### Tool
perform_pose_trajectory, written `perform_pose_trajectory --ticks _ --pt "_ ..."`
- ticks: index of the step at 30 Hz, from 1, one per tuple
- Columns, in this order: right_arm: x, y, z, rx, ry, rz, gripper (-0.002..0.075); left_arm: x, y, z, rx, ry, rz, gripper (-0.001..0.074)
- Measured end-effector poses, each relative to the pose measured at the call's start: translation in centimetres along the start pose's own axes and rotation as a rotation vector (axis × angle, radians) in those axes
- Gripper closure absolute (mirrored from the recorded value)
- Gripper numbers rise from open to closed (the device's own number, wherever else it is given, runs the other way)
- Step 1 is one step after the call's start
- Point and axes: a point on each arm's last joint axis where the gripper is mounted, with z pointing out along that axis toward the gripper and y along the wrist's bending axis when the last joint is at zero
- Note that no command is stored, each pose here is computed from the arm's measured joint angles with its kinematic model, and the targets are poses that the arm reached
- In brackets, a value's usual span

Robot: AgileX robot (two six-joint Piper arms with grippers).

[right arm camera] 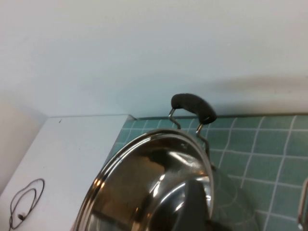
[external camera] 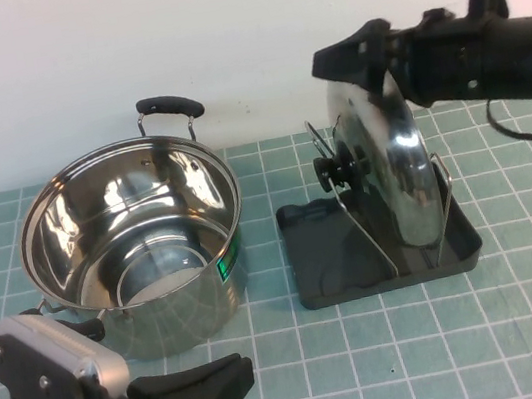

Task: Put pot lid on rack
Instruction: Place the pot lid on the pot rack

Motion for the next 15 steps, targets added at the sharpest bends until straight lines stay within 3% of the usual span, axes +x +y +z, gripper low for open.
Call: perform_pose_trajectory --ticks 15 --pt "-0.7 -1.5 -1.6 -0.062 0.063 -0.073 0.0197 0.0 0.0 0.0 0.003 0.001 0.055 0.0735"
